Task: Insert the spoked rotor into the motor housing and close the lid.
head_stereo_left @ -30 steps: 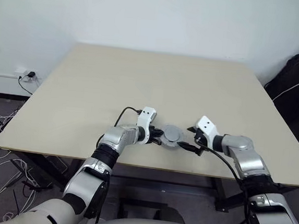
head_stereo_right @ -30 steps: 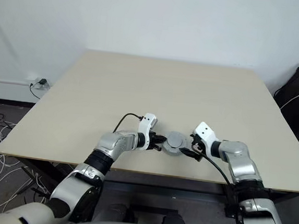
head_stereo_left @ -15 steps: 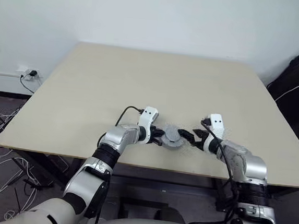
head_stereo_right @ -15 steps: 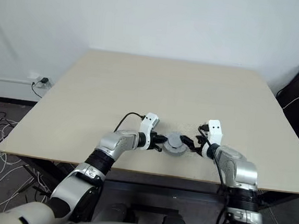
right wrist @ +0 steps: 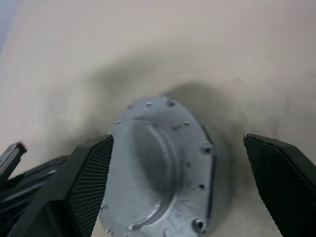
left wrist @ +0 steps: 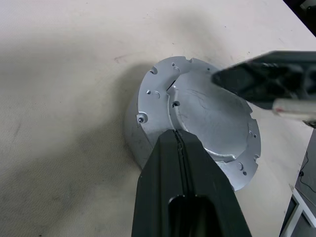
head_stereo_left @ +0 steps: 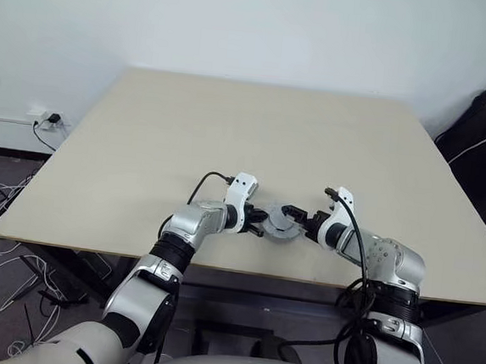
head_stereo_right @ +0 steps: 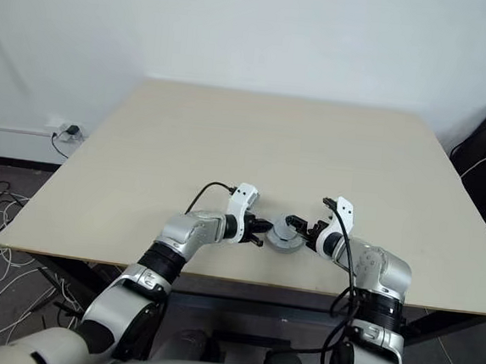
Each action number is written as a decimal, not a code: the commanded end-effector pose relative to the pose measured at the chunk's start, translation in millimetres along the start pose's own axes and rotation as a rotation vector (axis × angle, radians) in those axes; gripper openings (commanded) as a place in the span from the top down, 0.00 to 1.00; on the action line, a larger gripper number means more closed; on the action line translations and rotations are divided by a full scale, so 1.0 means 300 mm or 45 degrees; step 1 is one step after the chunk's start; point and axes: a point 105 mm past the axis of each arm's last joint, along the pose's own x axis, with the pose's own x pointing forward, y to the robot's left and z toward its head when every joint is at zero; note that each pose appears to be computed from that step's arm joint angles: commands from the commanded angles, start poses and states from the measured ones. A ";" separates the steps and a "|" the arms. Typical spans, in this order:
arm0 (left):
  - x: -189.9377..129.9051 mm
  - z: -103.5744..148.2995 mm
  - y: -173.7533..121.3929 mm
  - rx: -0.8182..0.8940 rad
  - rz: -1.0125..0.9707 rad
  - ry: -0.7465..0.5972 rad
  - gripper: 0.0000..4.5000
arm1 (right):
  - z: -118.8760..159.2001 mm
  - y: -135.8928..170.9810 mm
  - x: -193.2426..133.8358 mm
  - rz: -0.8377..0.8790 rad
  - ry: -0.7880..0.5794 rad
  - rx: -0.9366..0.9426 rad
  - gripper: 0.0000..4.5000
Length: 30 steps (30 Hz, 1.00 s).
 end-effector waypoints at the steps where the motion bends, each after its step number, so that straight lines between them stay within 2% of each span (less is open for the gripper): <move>1: 0.000 -0.017 0.015 0.016 0.032 0.036 1.00 | 0.016 0.019 0.001 0.050 0.009 0.056 0.00; 6: 0.000 -0.016 0.014 0.019 0.029 0.033 1.00 | -0.016 0.046 0.006 0.149 0.089 0.140 0.00; 10: -0.001 -0.017 0.017 0.019 0.032 0.034 1.00 | -0.045 0.101 -0.003 0.313 0.180 0.240 0.00; 16: -0.007 -0.018 0.024 0.016 0.041 0.030 1.00 | -0.044 0.158 -0.014 0.497 0.185 0.362 0.00; 25: -0.014 -0.028 0.036 0.012 0.058 0.033 1.00 | -0.080 0.174 0.005 0.495 0.130 0.382 0.00; 30: -0.014 -0.030 0.036 0.014 0.059 0.034 1.00 | -0.084 0.139 0.005 0.416 0.096 0.360 0.00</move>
